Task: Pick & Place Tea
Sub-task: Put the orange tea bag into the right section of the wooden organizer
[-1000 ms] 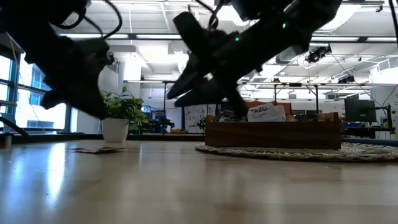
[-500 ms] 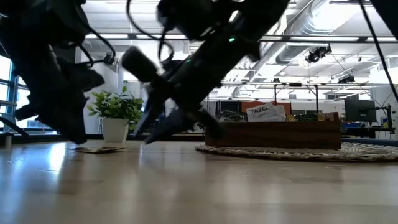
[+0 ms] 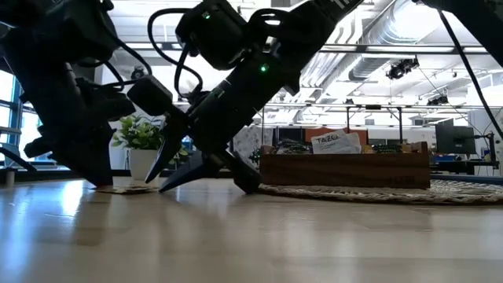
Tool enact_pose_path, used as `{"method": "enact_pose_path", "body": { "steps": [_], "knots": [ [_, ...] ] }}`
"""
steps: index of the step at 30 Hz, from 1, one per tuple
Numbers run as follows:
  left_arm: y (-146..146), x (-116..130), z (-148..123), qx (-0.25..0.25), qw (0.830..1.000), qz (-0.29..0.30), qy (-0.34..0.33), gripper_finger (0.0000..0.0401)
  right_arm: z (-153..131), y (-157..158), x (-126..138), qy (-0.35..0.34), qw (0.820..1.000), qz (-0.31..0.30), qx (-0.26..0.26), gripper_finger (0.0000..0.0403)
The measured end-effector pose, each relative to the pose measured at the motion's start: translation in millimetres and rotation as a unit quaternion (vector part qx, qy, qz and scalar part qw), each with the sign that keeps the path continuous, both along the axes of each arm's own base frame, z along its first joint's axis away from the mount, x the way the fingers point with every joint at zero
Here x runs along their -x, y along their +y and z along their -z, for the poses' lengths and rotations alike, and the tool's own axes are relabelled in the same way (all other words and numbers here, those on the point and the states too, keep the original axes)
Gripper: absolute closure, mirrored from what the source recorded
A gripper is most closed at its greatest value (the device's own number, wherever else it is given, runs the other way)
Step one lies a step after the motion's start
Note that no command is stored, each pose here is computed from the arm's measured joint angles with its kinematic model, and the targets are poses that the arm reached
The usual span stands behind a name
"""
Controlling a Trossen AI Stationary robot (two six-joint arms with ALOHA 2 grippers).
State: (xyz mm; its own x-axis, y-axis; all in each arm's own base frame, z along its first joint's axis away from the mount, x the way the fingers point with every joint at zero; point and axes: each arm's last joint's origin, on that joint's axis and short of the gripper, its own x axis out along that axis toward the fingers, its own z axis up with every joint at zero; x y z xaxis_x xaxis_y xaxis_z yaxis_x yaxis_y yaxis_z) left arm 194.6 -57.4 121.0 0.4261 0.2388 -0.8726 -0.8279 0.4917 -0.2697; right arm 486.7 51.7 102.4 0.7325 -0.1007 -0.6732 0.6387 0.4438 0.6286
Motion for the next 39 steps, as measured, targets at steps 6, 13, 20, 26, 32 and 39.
{"method": "enact_pose_path", "body": {
  "steps": [6,13,20,26,32,39],
  "knots": [
    [-1.6,-1.7,-0.3,0.009,0.999,0.032,0.002,0.0357,0.5,0.2,0.5,0.008,0.998,-0.018,-0.059,0.0315],
    [-15.6,0.8,-0.3,0.008,0.997,0.075,-0.007,0.0357,0.7,-0.9,4.5,0.03,0.997,0.009,-0.067,0.0315],
    [-28.4,5.0,-0.9,0.007,0.996,0.091,-0.019,0.0357,-1.3,1.3,4.3,0.024,0.998,-0.001,-0.061,0.0315],
    [-28.4,3.5,-1.5,0.003,0.996,0.089,-0.03,0.0357,-1.7,0.8,3.4,0.021,0.998,-0.057,-0.013,0.032],
    [-28.5,3.2,-1.6,0.003,0.995,0.089,-0.032,0.0357,-2.2,2.1,2.0,0.012,0.994,-0.09,0.06,0.0378],
    [-27.7,4.9,-1.2,0.001,0.996,0.085,-0.021,0.0357,-7.4,11.1,0.2,-0.01,0.984,-0.137,0.115,0.0396]
  ]
}}
